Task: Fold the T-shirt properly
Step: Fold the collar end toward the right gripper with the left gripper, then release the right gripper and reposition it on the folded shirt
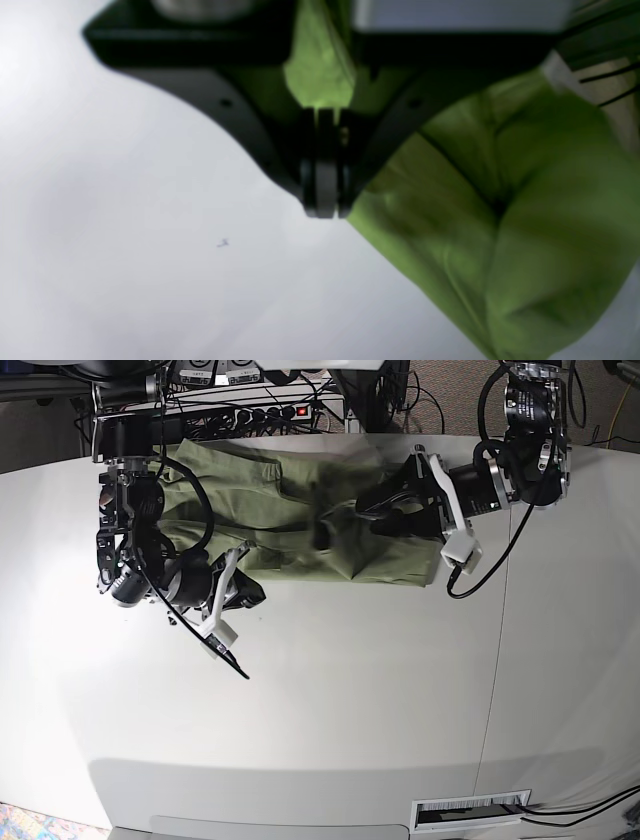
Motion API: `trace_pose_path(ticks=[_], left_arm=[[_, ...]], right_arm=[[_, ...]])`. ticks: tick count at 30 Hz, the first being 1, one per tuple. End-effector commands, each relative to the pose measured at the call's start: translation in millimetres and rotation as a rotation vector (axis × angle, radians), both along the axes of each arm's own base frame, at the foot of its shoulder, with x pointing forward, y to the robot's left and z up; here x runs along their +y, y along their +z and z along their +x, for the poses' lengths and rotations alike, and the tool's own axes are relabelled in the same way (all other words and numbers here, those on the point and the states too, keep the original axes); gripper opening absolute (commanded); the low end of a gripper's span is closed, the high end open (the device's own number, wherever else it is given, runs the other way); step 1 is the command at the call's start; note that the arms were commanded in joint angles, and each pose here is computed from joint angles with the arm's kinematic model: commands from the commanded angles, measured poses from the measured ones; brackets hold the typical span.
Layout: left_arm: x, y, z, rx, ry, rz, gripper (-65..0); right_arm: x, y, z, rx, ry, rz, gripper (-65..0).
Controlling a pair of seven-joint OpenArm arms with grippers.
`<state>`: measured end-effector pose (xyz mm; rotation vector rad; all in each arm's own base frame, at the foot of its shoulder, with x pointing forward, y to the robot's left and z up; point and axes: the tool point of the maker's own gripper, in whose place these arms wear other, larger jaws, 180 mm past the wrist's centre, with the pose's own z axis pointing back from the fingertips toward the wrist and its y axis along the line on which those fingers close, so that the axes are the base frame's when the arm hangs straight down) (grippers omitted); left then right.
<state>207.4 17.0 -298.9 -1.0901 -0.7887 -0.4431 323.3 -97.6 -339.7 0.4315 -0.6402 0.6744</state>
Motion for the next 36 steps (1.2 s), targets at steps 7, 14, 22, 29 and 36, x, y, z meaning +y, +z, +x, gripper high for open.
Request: trace_pose_path(ticks=[7, 14, 22, 29, 36], left_arm=[[4, 15, 7, -0.048, 0.014, -0.031, -45.4], [8, 3, 10, -0.056, 0.029, 0.047, -65.0], [-1, -27, 6, -0.086, -0.008, 0.219, -65.0], [-15, -61, 1, -0.168, -0.062, 0.453, -65.0], [-14, -62, 4, -0.178, -0.051, 0.466, -65.0]], right_arm=[[-19, 10, 4, -0.030, -0.001, -0.038, -65.0], [-72, 9, -4, 0.003, -0.039, -0.143, -65.0], [-90, -1, -42, 0.082, -0.083, -0.118, -65.0], [-117, -6, -90, 0.114, -0.115, -0.200, -65.0], [-146, 7, -93, 0.075, -0.219, -0.198, -50.7]])
